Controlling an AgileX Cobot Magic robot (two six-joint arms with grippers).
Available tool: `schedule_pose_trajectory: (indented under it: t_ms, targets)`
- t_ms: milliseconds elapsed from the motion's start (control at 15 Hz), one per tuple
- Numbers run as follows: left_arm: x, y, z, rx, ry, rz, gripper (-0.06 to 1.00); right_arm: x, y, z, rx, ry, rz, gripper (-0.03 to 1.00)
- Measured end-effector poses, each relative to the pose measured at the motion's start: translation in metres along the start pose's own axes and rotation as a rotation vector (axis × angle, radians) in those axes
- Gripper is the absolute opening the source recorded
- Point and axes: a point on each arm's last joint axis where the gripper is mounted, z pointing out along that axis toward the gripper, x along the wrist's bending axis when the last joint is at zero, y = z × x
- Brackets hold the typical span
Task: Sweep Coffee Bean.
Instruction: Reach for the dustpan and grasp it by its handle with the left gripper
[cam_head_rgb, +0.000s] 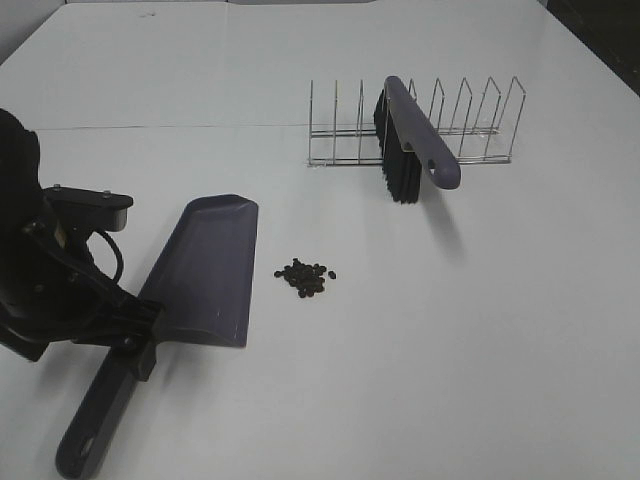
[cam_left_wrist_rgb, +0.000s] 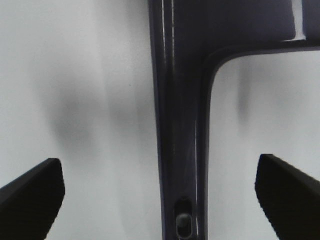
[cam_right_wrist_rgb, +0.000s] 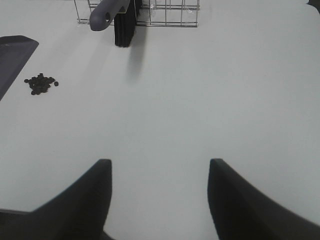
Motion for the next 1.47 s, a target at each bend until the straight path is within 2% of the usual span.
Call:
schedule_pose_trajectory:
  t_ms: [200, 400, 600, 1000, 1467]
  targets:
    - [-0.001, 0.005, 0.014, -0.006, -0.004, -0.019, 0.93, 0.0, 0.0, 0.0, 0.0, 0.0, 0.0, 0.47]
    - [-0.003, 0.009, 0.029, -0.014, -0.015, -0.036, 0.86, 0.0, 0.0, 0.0, 0.0, 0.0, 0.0, 0.47]
    - [-0.004, 0.011, 0.032, -0.029, -0.025, -0.033, 0.83, 0.0, 0.0, 0.0, 0.0, 0.0, 0.0, 0.47]
    - [-0.007, 0.014, 0.033, -0.03, -0.049, -0.064, 0.65, 0.0, 0.0, 0.0, 0.0, 0.001, 0.0, 0.47]
    - [-0.011, 0.024, 0.038, 0.007, -0.045, -0.029, 0.53, 0.0, 0.0, 0.0, 0.0, 0.003, 0.001, 0.47]
